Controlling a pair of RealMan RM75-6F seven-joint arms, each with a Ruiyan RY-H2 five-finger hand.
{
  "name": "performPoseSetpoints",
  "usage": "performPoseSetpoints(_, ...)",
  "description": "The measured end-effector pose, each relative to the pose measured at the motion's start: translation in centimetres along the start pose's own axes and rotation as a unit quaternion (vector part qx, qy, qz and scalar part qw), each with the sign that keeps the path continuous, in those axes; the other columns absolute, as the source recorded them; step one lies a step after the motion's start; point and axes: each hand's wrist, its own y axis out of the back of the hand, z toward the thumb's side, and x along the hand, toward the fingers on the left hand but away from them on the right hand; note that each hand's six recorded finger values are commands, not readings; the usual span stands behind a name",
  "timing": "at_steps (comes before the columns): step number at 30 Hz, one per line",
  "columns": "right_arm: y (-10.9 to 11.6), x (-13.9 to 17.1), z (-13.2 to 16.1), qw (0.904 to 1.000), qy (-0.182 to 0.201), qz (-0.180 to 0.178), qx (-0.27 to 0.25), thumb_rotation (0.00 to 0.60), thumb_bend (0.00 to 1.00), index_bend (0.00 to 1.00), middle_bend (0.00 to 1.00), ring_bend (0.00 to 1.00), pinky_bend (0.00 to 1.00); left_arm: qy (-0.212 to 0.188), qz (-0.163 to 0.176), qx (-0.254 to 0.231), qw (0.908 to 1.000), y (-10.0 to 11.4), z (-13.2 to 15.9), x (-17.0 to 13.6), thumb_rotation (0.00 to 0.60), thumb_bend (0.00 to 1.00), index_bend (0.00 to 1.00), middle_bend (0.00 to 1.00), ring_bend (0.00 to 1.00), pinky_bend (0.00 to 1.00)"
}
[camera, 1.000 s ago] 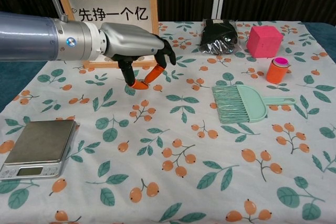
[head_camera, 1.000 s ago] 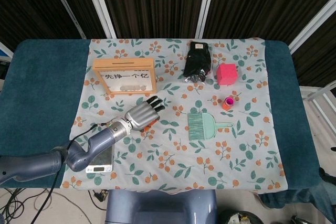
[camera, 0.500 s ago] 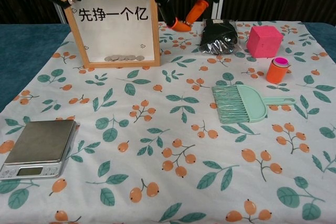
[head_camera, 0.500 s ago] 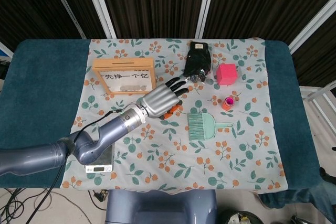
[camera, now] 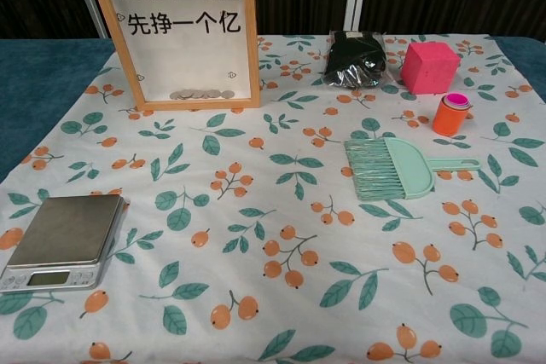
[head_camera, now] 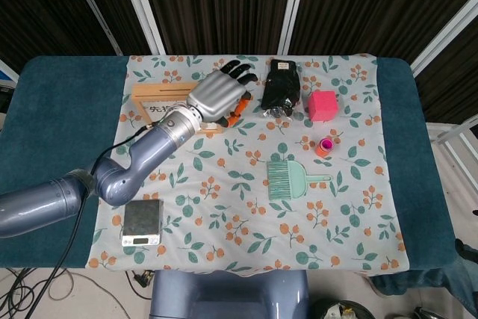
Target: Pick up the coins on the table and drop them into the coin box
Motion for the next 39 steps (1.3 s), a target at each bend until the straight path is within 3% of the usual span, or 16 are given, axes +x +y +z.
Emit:
performPoseSetpoints(11,0.1,0.1,0.0,1.0,-0.001,-0.003,-0.001,0.6,0.39,0.26,0.11,0.08,0.0,0.098,-0.026,0.006,0.9948,-0.6,-7.4,0.1,0.6,0.71,0.63,0.13,0.0,0.0)
performPoseSetpoints(22,0.4,0.0,0.5,0.9996,0.02,-0.016,0.009,0.6,0.39,0.26,0.11,0.08,0.0,0.13,-0.032,0.01,0.991,-1.3,-9.5,0.4,0.6,0.71,0.63,0.12,0.0,0.0)
performPoseSetpoints(31,0.7,0.1,1.9,0.9955,0.084,-0.036,0.024,0.6,0.39,0.26,0.11,0.07,0.0,0.16,-0.031,0.01,0.9866,-1.7,-11.3,-0.5,0.6,0.71,0.62,0.12,0.0,0.0)
performPoseSetpoints(39,1.1,0.5,3.5,0.9826,0.171,-0.067,0.028,0.6,0.39,0.22,0.1,0.02,0.0,0.183,-0.032,0.007,0.9826,-2.0,-12.9,-1.5,0.6,0.71,0.62,0.12,0.0,0.0)
